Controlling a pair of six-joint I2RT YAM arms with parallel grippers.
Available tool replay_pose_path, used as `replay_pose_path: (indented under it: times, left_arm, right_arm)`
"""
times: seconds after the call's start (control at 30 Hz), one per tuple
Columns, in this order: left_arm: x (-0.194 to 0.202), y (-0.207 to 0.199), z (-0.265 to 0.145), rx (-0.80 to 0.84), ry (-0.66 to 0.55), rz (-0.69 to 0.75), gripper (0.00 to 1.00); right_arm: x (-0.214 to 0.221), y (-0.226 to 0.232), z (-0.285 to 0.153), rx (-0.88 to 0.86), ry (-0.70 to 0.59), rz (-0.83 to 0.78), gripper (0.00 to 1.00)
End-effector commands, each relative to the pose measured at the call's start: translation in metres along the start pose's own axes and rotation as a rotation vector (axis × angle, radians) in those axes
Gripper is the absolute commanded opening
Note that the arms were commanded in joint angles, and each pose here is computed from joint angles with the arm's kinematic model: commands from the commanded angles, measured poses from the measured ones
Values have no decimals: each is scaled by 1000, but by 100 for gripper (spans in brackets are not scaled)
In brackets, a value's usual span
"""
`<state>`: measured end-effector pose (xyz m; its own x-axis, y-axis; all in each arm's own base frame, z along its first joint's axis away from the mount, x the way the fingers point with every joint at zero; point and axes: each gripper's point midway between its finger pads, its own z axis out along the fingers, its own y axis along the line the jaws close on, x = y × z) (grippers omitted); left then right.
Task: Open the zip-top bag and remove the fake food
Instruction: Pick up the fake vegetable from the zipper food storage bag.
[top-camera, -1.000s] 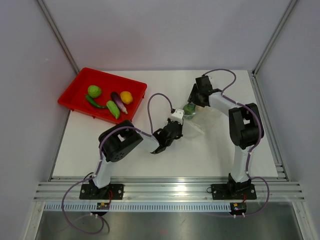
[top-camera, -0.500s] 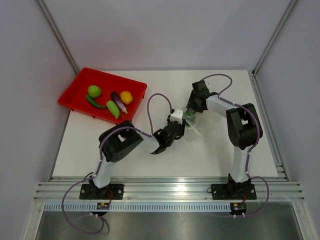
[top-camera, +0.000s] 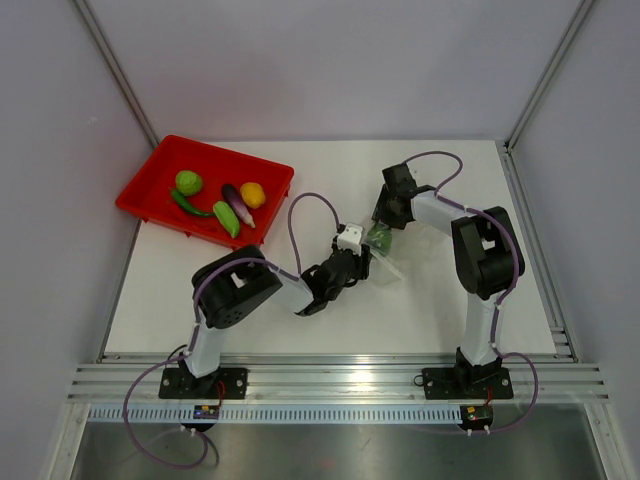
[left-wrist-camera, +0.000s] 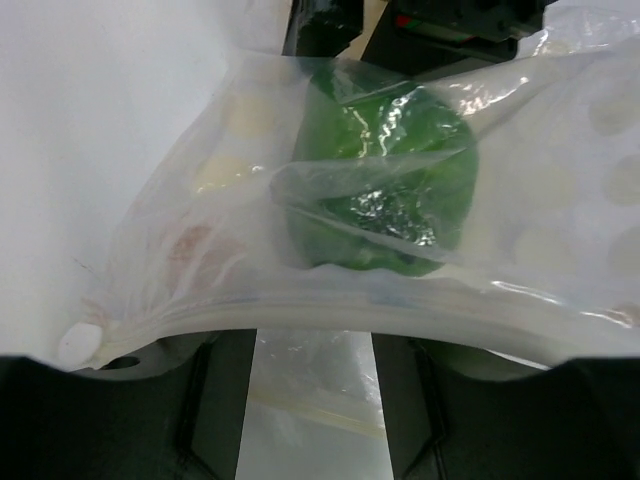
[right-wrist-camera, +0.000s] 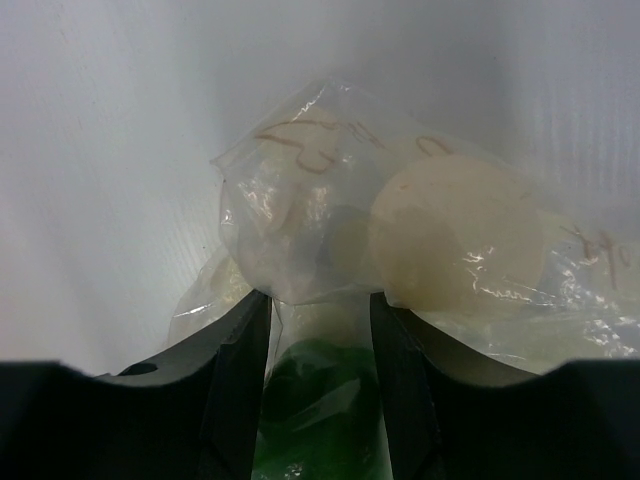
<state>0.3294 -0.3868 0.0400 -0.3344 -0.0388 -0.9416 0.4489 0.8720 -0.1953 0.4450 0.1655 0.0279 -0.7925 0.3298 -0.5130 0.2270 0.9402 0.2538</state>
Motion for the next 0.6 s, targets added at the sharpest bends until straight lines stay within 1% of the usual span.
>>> replay_pose_path:
  times: [0.0, 0.03, 0.07, 0.17, 0.23, 0.27, 0.4, 0.53, 0.57]
  left_arm:
    - [-45, -19, -11, 33, -123, -69, 50]
    - [-49, -17, -13, 11, -129, -67, 50]
    - [-44, -22, -16, 7, -114, -55, 50]
    - [-46, -41, -19, 28, -129, 4, 52]
    - [-52, -53, -16, 31, -142, 28, 55]
    - [-42, -51, -14, 11, -112, 59, 56]
    - [-41, -50, -5, -14, -107, 78, 59]
    - [-43, -44, -2, -67, -109, 90, 71]
    - [-42, -44, 0, -75, -99, 99, 72]
  right_arm:
    - [3, 7, -6, -7, 15, -1, 51]
    - [4, 8, -6, -10, 15, -2, 51]
    - [4, 8, -6, -12, 19, 0, 51]
    - [4, 10, -7, -23, 22, 4, 51]
    - [6, 10, -7, -25, 27, 5, 51]
    - [7, 10, -7, -27, 28, 4, 51]
    - [7, 10, -8, -30, 28, 7, 51]
    - [10, 11, -7, -31, 37, 4, 51]
    - [11, 11, -6, -32, 41, 2, 51]
